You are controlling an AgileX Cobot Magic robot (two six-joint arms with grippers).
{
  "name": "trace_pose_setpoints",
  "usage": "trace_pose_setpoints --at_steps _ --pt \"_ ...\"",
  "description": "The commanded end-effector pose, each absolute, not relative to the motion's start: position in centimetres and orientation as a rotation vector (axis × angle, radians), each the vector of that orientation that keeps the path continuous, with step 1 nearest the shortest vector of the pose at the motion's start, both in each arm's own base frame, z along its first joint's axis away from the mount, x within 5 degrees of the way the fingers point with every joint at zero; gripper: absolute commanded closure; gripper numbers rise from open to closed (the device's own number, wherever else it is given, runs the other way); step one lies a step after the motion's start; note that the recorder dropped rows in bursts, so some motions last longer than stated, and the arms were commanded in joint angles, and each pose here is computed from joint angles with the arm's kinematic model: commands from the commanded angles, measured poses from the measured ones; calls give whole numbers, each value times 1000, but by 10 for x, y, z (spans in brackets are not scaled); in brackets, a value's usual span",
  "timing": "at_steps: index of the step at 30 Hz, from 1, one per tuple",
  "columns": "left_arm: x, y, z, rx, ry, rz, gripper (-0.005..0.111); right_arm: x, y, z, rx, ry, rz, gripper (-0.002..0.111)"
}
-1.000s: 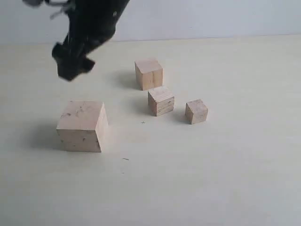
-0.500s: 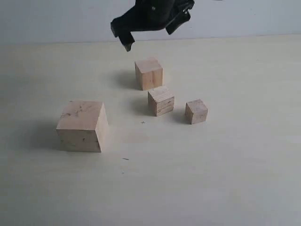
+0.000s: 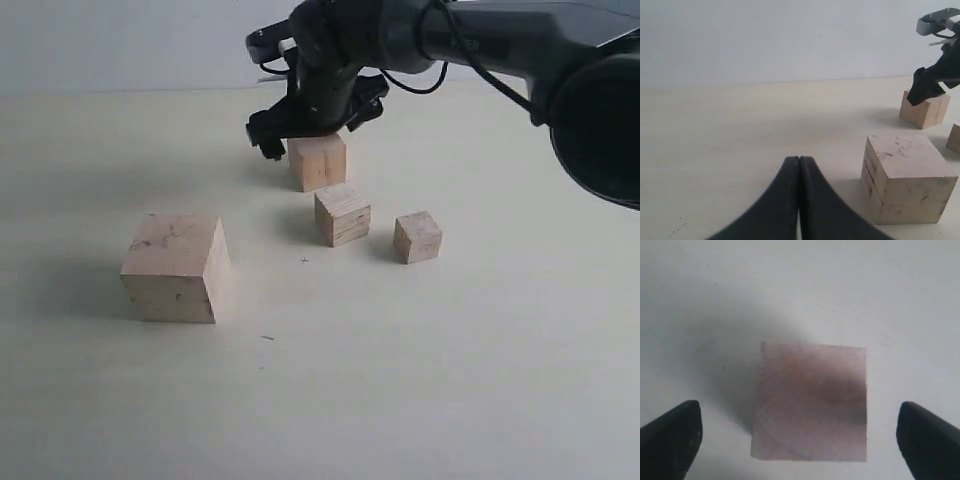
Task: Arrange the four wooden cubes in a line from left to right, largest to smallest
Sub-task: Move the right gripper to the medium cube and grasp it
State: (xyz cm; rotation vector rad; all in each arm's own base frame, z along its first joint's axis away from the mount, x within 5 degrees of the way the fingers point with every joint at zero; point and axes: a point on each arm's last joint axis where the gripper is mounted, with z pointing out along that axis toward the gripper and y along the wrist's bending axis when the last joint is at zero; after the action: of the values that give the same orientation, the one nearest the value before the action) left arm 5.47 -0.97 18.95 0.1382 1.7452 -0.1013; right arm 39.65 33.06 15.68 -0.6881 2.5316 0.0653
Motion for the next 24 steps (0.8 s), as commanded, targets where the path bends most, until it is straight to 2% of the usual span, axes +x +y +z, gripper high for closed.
trace_pose_setpoints --at_steps 1,9,12,13,15,20,24 --pt "54 -10 190 128 1737 -110 107 417 312 147 -517 2585 203 3" --pt "54 -10 190 128 1737 -110 107 420 316 131 -603 2560 256 4" --pt "54 -10 190 128 1737 -110 107 420 319 125 -616 2550 278 11" --pt "54 -10 190 128 1737 -110 107 420 319 125 -620 2549 277 18" --pt "54 -10 190 128 1737 -110 107 420 317 126 -646 2554 251 39" --pt "54 -10 190 128 1737 -110 107 412 311 160 -665 2579 230 108" --pt "54 -10 190 128 1737 -110 107 398 300 219 -790 2525 202 108"
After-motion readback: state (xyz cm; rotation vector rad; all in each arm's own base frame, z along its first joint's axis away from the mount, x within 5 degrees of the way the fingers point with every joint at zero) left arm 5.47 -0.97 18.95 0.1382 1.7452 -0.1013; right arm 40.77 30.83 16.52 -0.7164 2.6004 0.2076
